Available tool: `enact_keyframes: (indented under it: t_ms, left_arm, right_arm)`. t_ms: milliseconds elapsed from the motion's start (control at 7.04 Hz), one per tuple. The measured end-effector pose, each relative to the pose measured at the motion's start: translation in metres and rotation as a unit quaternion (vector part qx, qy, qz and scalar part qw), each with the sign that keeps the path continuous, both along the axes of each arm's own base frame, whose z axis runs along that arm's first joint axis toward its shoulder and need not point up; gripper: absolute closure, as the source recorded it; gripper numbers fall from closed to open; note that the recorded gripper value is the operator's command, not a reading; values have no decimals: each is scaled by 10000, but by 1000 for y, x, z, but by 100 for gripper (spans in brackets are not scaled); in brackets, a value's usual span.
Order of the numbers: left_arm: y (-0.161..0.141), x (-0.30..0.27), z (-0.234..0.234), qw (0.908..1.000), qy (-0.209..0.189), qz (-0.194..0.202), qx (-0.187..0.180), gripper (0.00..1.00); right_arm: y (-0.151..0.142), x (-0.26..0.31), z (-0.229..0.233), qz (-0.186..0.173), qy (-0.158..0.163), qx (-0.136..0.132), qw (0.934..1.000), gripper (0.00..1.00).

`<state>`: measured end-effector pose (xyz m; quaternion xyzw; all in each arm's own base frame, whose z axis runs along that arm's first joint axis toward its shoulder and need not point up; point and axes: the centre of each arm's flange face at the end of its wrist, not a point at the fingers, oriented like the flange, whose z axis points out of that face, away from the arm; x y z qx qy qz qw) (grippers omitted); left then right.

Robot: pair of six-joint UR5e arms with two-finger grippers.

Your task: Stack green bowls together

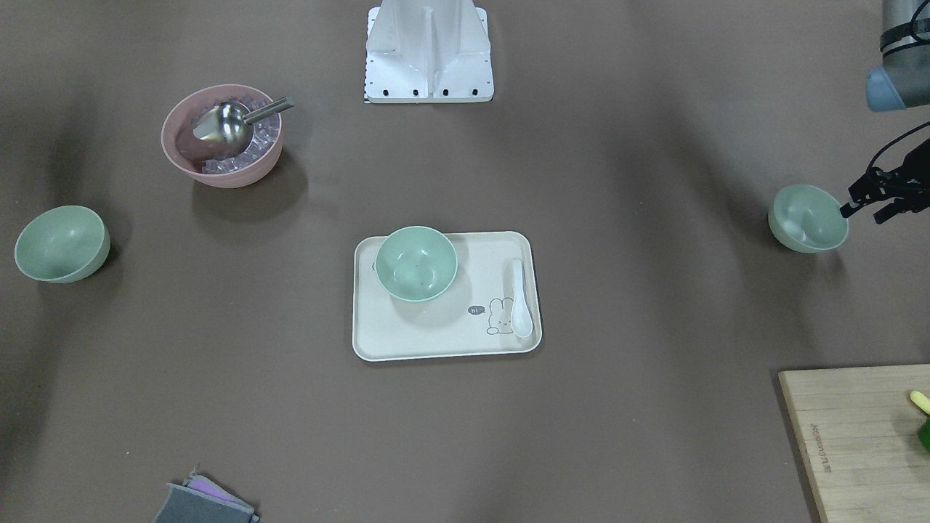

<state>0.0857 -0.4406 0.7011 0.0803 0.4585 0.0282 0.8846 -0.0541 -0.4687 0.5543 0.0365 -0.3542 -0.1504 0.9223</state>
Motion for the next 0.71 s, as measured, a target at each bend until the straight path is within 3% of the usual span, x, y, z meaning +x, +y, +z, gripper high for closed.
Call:
enact_keyframes:
  t_ms: [426,568,710]
  left_arm:
    - [-3,17,-1,9999,-2,126,37,58]
    - [0,21,-1,9998,9,181,83,75]
    - [3,24,-1,9996,28,227,135,87]
  right_arm:
    - [-1,-1,2,-10,5,-16,10000,0]
    - [-1,-2,2,-14,7,-17,10000,0]
    - [-1,-2,2,-20,9,-17,10000,0]
